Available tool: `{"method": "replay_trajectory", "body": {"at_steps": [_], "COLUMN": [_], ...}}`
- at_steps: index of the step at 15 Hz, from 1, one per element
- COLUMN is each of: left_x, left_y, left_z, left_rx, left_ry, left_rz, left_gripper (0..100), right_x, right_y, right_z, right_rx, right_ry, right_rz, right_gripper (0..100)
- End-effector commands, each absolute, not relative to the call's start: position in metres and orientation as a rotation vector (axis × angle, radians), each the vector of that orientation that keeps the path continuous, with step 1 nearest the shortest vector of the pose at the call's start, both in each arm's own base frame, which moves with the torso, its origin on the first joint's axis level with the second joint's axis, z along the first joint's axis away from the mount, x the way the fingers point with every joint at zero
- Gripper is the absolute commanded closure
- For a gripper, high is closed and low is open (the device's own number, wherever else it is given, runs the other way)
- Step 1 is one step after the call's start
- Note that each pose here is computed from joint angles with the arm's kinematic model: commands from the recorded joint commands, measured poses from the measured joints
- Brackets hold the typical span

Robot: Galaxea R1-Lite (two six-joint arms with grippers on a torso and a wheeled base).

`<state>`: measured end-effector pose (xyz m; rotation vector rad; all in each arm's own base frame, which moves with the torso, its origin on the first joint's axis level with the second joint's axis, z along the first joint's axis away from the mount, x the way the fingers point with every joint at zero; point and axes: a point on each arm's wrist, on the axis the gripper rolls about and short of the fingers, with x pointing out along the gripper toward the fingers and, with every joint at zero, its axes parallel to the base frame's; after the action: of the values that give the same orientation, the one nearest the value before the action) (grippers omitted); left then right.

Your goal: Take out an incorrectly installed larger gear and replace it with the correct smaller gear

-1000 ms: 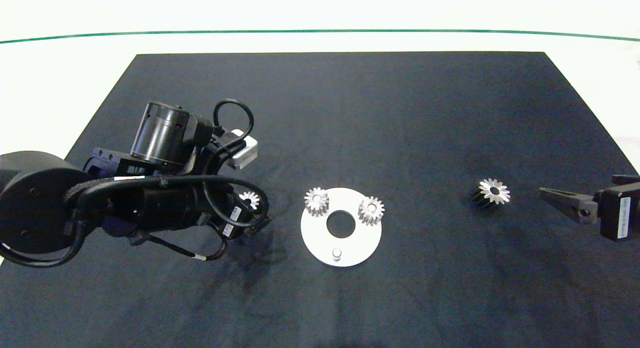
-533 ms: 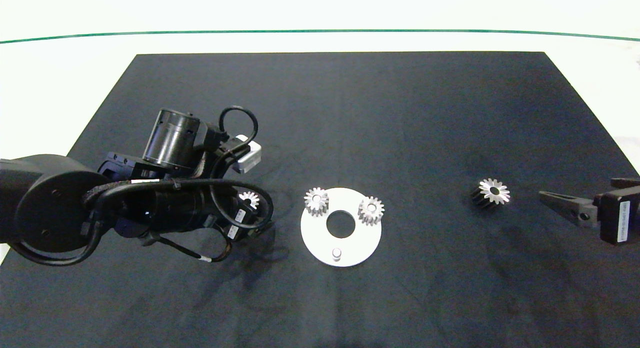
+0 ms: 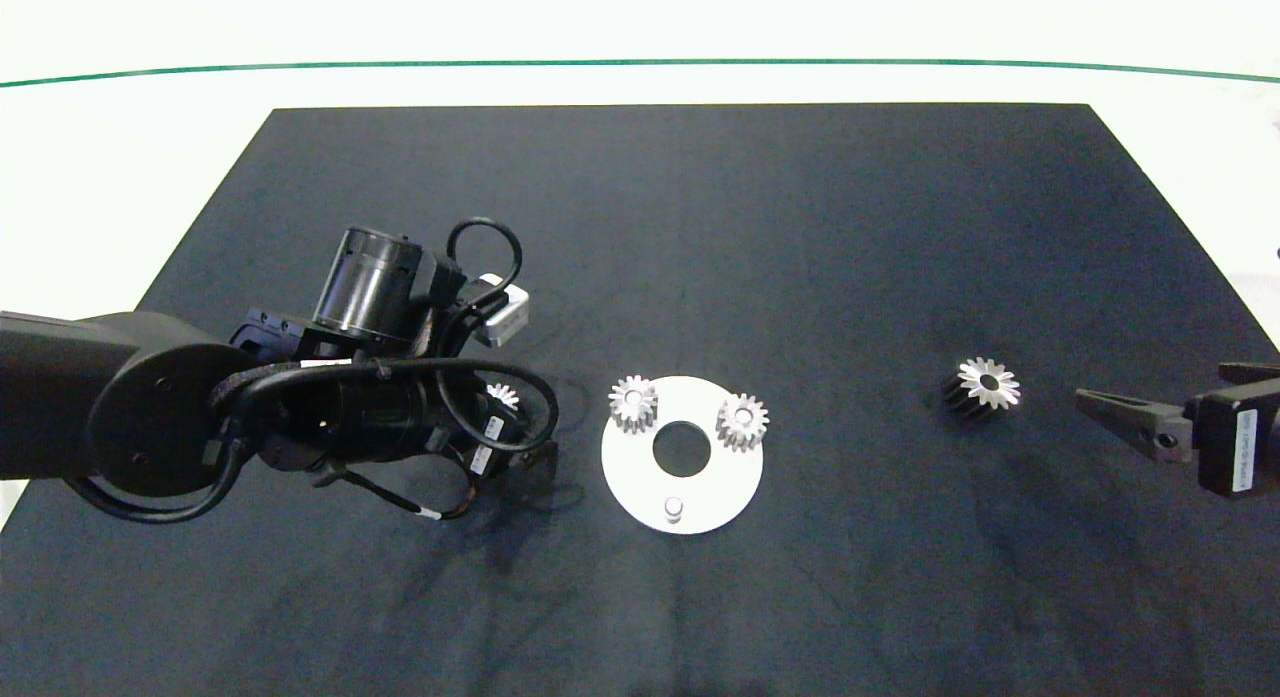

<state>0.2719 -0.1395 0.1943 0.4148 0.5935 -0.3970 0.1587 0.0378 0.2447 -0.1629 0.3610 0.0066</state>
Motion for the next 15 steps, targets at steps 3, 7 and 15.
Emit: {"method": "replay_trajectory", "body": {"at_steps": [3,7,15], "left_x": [0.2727,0.2737,0.2742], "left_y": [-0.1394,-0.1399,-0.1402], "left_z": [0.1941,0.196,0.1965], "left_rx": [0.409,0.406,0.399], "left_ry": [0.595,0.59,0.591], "left_rz": [-0.392,-0.392,-0.389], "left_gripper": [7,16,31], "right_x": [0.1592,0.1588,0.1586], "right_y": [0.0379,0.0378,0.0378], "right_z": [0.2443,0.2445,0.2425], "right_rx": [-0.163,-0.164,-0.166], "right_ry": [0.363,0.362,0.368], "right_rz": [0.005,0.005,0.006], "right_gripper": [0,0,0]}}
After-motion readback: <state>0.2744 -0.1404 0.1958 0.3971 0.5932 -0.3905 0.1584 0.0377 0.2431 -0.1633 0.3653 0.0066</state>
